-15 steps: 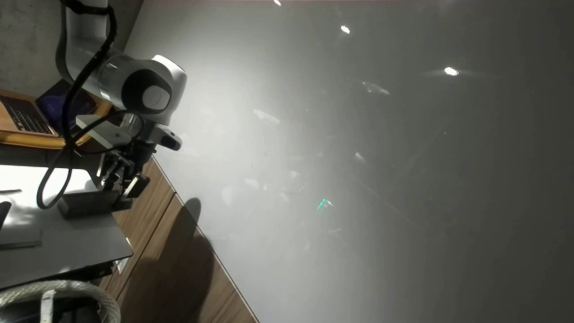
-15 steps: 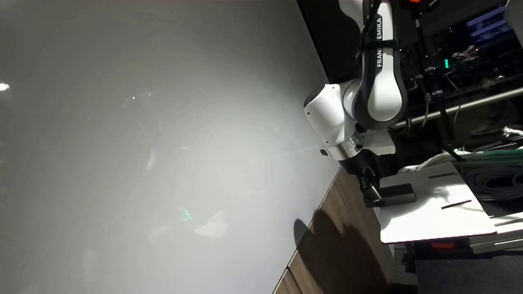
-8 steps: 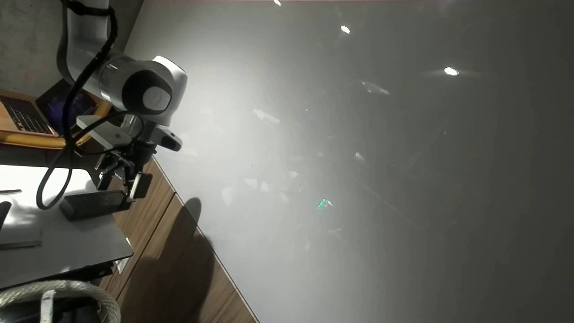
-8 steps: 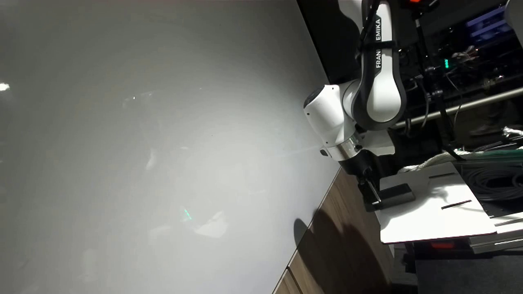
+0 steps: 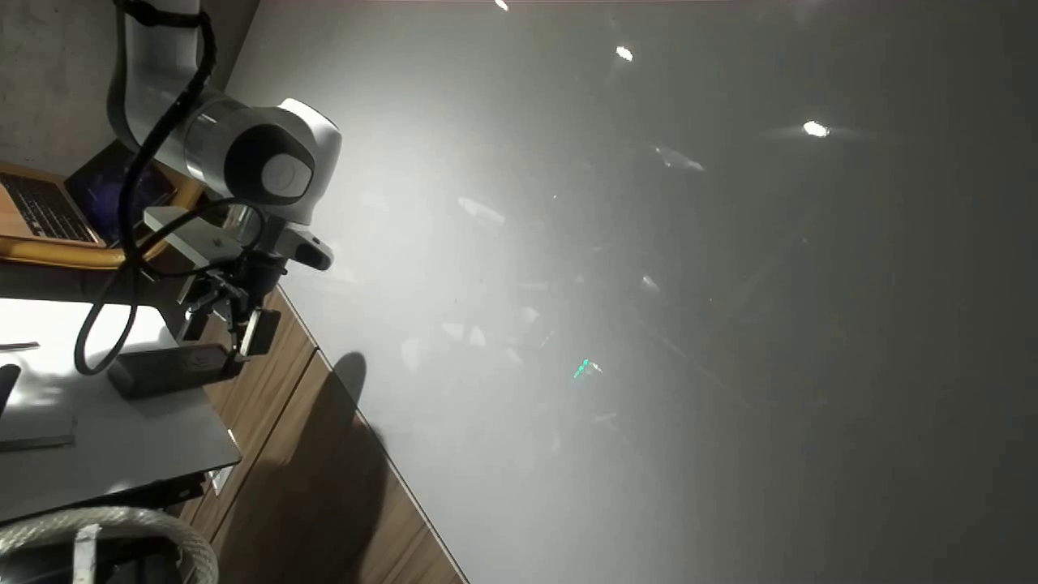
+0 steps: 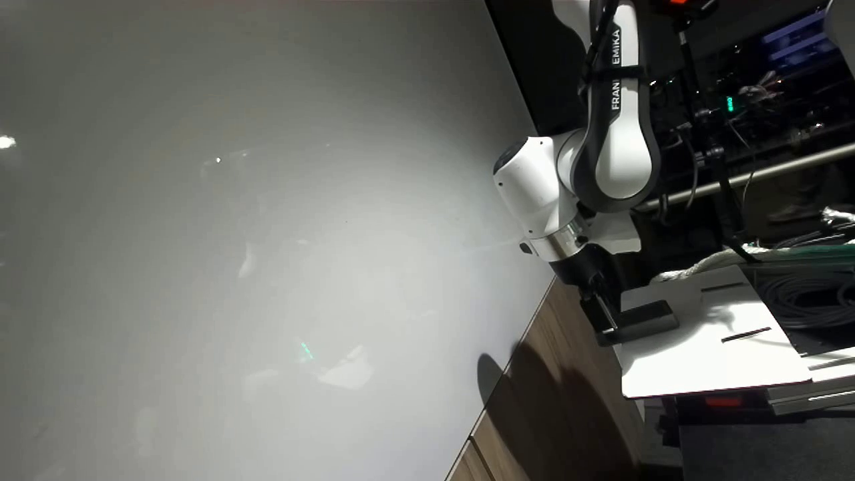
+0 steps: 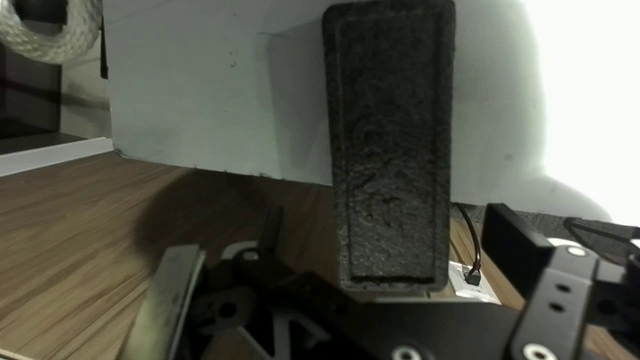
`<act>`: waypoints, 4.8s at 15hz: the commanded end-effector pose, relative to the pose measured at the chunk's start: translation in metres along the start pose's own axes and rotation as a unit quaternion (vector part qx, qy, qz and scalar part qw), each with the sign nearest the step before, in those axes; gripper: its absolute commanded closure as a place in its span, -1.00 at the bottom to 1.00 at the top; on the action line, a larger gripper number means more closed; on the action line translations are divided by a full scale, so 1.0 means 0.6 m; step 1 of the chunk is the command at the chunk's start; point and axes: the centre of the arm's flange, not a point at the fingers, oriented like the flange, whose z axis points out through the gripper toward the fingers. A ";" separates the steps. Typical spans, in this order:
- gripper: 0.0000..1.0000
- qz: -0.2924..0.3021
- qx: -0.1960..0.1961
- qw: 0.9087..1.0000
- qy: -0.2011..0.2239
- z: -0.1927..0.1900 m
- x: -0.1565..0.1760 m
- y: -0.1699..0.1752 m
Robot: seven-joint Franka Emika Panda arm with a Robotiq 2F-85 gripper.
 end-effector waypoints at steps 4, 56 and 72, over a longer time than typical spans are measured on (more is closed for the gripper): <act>-1.00 -0.002 0.005 1.000 0.014 -0.010 -0.005 -0.004; -1.00 0.039 0.013 0.982 0.182 -0.402 -0.106 -0.073; -1.00 0.035 0.026 0.983 0.179 -0.448 -0.135 -0.060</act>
